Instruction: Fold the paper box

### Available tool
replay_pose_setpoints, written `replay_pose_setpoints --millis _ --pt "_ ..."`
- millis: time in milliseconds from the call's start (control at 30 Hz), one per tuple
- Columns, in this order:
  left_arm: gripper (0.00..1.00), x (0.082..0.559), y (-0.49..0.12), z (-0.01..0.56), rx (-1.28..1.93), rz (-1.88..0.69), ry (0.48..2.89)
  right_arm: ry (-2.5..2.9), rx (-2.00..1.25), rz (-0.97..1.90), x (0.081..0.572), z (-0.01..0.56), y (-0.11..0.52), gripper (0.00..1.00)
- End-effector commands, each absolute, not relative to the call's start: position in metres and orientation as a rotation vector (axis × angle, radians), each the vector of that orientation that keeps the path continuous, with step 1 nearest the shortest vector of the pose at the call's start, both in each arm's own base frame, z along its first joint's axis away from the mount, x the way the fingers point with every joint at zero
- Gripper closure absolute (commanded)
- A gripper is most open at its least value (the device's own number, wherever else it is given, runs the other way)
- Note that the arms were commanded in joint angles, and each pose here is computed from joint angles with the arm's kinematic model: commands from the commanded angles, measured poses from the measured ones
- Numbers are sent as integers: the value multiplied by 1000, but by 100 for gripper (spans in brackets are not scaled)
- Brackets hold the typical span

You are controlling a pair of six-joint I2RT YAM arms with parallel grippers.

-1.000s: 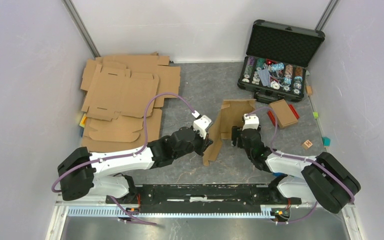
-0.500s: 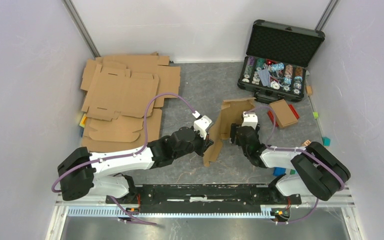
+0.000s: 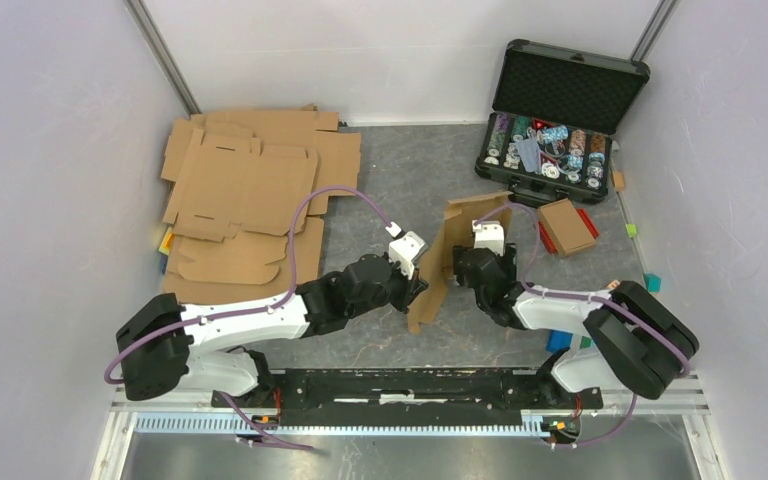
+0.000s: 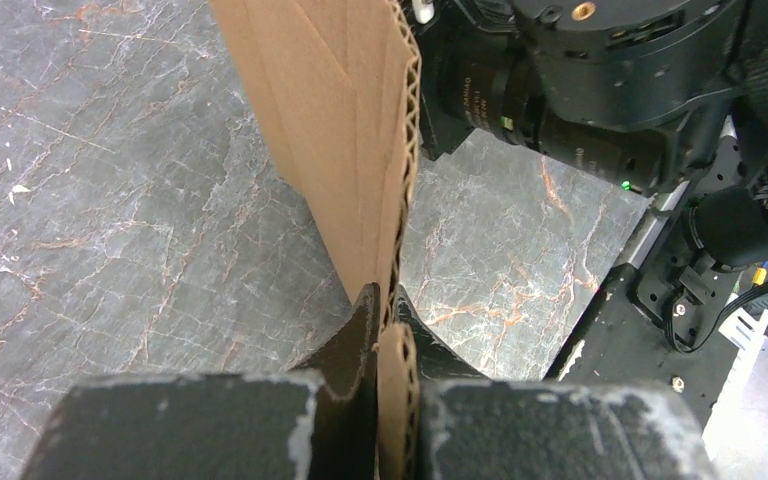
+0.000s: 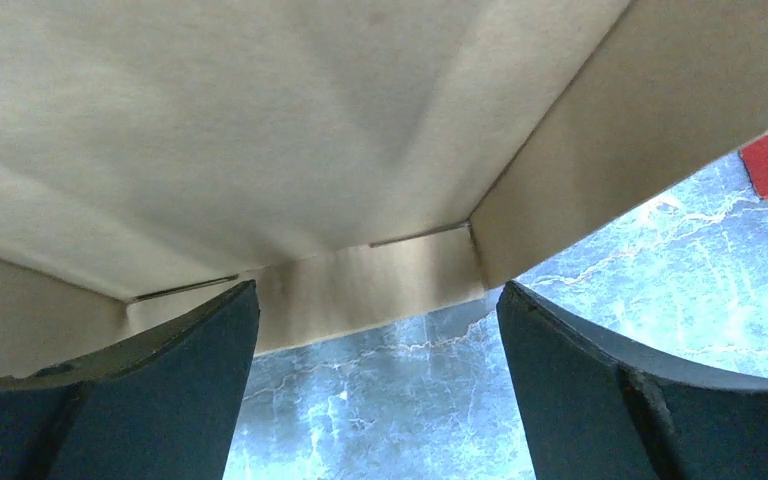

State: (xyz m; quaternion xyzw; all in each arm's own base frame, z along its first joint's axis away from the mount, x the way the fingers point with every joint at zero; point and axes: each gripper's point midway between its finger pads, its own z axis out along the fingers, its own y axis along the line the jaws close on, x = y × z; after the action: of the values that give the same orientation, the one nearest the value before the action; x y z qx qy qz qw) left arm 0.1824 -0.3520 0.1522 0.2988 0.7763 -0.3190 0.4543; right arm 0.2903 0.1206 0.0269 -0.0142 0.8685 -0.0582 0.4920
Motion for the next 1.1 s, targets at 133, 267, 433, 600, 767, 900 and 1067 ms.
replay_pose_setpoints --millis 133,267,433,600,767,900,1067 --pt "97 177 -349 165 697 -819 1907 2029 2 5 292 70 127 2" --pt "97 179 -343 162 705 -775 1920 2001 33 40 286 75 109 2" --pt "97 181 -339 165 717 -744 1920 1960 -37 81 274 88 100 2" --pt "96 187 -332 168 719 -680 1949 1831 -232 198 263 121 117 1" --pt "96 194 -319 178 755 -583 1971 1792 -358 263 257 150 132 1" --pt "96 203 -304 195 759 -467 1999 1738 -438 294 255 182 142 1" --pt "96 203 -292 210 804 -399 2006 1647 -494 232 254 229 135 1"
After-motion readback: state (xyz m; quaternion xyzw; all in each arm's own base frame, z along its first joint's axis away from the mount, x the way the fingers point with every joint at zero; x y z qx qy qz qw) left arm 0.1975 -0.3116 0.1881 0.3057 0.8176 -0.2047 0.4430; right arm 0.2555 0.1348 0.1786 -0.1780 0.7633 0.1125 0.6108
